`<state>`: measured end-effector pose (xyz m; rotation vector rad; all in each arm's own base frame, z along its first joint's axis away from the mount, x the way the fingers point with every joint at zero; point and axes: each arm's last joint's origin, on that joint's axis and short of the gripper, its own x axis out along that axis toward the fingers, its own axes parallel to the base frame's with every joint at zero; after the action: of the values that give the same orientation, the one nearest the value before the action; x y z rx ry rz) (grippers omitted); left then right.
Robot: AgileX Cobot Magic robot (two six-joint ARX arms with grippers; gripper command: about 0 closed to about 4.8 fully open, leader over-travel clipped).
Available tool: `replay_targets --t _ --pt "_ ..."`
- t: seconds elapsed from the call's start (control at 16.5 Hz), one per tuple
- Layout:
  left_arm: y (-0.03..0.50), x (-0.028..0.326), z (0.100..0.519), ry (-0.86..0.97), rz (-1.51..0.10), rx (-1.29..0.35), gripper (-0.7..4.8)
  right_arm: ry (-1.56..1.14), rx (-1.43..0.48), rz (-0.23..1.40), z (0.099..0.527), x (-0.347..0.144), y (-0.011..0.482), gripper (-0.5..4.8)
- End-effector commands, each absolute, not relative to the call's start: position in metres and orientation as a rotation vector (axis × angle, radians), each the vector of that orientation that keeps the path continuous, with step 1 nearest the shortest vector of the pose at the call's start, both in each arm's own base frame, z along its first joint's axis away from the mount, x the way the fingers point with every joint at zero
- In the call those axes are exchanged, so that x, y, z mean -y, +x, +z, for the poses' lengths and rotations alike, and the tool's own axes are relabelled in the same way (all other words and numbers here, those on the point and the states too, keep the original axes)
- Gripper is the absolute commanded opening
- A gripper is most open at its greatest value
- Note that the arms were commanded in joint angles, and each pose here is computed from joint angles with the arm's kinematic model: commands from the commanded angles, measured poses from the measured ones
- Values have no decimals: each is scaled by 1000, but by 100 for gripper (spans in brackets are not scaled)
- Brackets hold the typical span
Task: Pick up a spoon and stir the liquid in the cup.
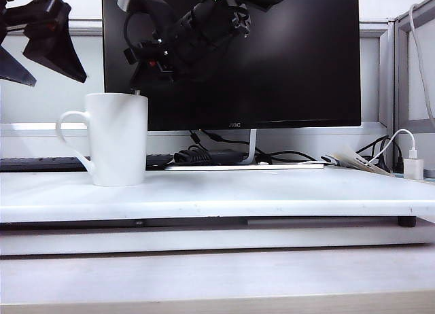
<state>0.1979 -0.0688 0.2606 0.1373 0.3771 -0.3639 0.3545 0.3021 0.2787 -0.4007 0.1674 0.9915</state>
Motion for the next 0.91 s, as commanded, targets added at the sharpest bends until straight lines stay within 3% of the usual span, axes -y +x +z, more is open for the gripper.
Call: replay_targets --t 0.06,0.12,0.36,0.67,0.91 --pt "198 69 263 135 -361 -358 479 -379 -176 973 278 -301 356 198" --pt "198 69 263 136 -361 -358 479 -363 -184 970 278 -301 356 281" --pt "198 69 268 130 -359 -316 479 -337 -168 973 291 -298 352 339" --pt "158 55 319 77 -341 25 479 -299 -32 932 383 -253 310 337" --pt "85 27 350 95 -236 241 479 -300 19 806 465 -164 238 335"
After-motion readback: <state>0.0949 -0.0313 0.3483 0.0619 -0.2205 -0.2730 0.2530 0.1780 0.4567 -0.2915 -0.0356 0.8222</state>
